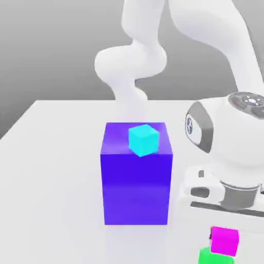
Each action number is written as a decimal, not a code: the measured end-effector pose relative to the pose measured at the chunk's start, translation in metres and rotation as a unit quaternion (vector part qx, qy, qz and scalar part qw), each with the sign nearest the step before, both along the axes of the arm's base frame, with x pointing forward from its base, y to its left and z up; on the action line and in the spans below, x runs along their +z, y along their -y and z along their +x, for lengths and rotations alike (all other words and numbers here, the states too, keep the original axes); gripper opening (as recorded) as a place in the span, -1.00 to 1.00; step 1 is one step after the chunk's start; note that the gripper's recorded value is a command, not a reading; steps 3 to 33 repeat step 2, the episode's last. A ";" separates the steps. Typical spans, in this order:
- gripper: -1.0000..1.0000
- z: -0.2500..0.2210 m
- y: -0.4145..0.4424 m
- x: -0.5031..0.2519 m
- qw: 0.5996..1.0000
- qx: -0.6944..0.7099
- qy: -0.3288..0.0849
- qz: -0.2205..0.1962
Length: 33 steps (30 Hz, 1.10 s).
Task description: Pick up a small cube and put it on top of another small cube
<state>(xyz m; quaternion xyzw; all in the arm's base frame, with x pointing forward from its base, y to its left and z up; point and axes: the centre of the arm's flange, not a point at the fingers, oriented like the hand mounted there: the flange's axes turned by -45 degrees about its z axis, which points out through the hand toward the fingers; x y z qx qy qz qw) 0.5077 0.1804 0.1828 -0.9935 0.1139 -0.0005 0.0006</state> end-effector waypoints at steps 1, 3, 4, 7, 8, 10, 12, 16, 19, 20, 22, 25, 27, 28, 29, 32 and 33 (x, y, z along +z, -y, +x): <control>1.00 0.000 0.000 0.000 1.000 0.000 0.000 0.000; 1.00 0.000 0.000 0.000 1.000 0.000 0.000 0.000; 1.00 0.000 0.000 0.000 1.000 0.000 0.000 0.000; 1.00 0.000 0.000 0.000 1.000 0.000 0.000 0.000; 1.00 0.000 0.000 0.000 1.000 0.000 0.000 0.000; 1.00 0.000 0.000 0.000 1.000 0.000 0.000 0.000; 1.00 0.000 0.000 0.000 1.000 0.000 0.000 0.000; 1.00 0.000 0.000 0.000 1.000 0.000 0.000 0.000; 1.00 0.000 0.000 0.000 1.000 0.000 0.000 0.000; 1.00 0.000 0.000 0.000 1.000 0.000 0.000 0.000; 1.00 0.000 0.000 0.000 1.000 0.000 0.000 0.000; 1.00 0.000 0.000 0.000 1.000 0.000 0.000 0.000; 1.00 0.000 0.000 0.000 1.000 0.000 0.000 0.000; 1.00 0.000 0.000 0.000 1.000 0.000 0.000 0.000; 1.00 0.000 0.000 0.000 1.000 0.000 0.000 0.000; 1.00 0.000 0.000 0.000 1.000 0.000 0.000 0.000; 1.00 0.000 0.000 0.000 1.000 0.000 0.000 0.000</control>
